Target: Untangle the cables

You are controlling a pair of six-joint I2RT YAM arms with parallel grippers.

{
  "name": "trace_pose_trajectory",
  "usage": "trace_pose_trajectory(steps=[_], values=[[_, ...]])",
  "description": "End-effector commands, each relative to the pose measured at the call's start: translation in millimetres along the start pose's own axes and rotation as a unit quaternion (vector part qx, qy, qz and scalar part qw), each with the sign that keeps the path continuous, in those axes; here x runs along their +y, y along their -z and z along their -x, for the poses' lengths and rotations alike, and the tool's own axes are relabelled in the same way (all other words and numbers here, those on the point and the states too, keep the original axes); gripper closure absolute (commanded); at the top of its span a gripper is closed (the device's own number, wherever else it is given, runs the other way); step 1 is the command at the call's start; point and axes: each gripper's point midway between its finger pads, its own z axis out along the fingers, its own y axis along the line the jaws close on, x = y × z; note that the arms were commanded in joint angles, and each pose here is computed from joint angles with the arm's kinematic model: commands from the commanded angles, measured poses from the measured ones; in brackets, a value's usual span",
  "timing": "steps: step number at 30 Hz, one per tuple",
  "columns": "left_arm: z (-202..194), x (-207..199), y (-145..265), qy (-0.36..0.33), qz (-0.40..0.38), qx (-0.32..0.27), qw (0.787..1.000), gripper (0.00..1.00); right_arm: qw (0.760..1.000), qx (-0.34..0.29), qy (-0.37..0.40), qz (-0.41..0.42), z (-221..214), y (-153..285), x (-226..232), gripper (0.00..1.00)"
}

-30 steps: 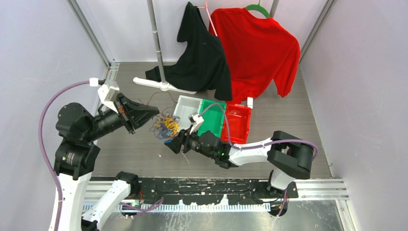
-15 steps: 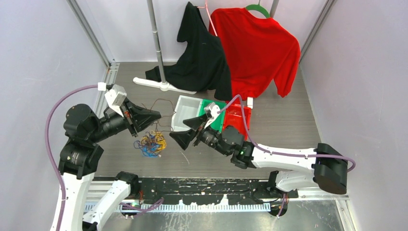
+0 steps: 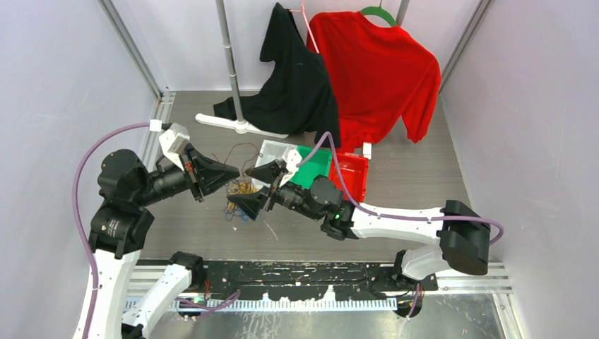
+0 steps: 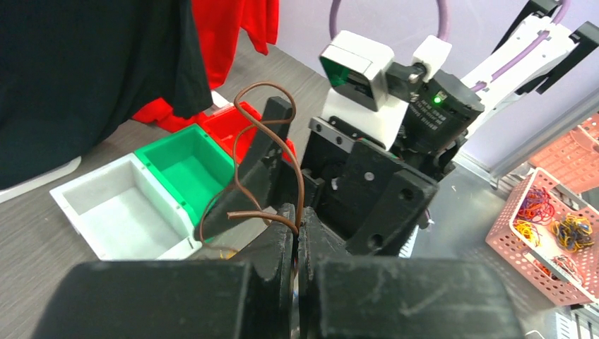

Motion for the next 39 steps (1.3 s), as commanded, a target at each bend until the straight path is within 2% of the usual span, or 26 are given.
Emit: trace_pose_trajectory(steps=[1,12,20,26,31,39], values=[[18.4,-17.8,1.9,-0.008,-0.034,-0.021,0.999,1.00,0.995,-0.093,0.027,-0.038,46.2,-16.1,-10.2,0.07],[27.3,-23.2,1.1,0.012,-0.043,-0.028,0.999,1.00,0.998,-0.067,0.011,-0.016,13.4,-47.7,-5.2,0.19],[50.3,-33.7,5.0,-0.005,-0.049,-0.048,0.998,1.00,0.998,-0.019,-0.021,-0.051,-51.4,-19.9,-29.2,0.35],[75.1,-39.9,6.6,-0.023,-0.050,-0.072,0.996,1.00,0.994,0.006,-0.048,-0.098,-92.2,2.1,-52.3,0.37],[96.2,-41.1,9.6,-0.059,-0.036,-0.095,0.993,1.00,0.990,0.019,-0.057,-0.127,-115.4,13.2,-65.1,0.35],[150.4,-28.1,23.5,-0.153,0.051,-0.167,0.973,1.00,0.983,0.054,-0.068,-0.159,-154.4,27.8,-79.0,0.35]])
